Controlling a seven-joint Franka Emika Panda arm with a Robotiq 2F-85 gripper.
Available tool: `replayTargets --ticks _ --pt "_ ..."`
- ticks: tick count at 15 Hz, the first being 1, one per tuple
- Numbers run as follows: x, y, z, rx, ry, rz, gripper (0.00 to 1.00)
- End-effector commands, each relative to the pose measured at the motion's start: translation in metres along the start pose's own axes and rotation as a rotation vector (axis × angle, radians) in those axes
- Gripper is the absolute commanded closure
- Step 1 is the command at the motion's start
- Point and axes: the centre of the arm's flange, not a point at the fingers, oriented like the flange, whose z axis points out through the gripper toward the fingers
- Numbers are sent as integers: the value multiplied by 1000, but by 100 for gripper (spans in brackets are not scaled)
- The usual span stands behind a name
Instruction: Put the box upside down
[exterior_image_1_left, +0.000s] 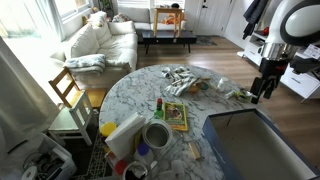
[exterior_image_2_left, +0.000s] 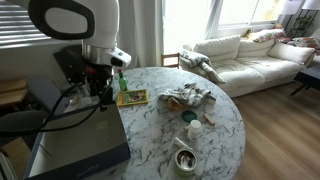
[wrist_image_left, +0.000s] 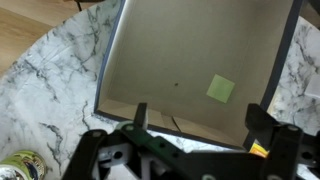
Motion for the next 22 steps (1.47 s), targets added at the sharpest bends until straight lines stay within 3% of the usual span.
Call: replayTargets --ticks 1,5,9,14,15,22 --pt "0 0 1 1 -1 0 0" --pt "0 0 1 3 -1 1 0" --pt "10 29 42 12 -104 50 0" --pt "17 61 92 0 -173 86 0" --pt "10 48 73 9 -163 78 0" --pt "16 56 89 7 -182 95 0"
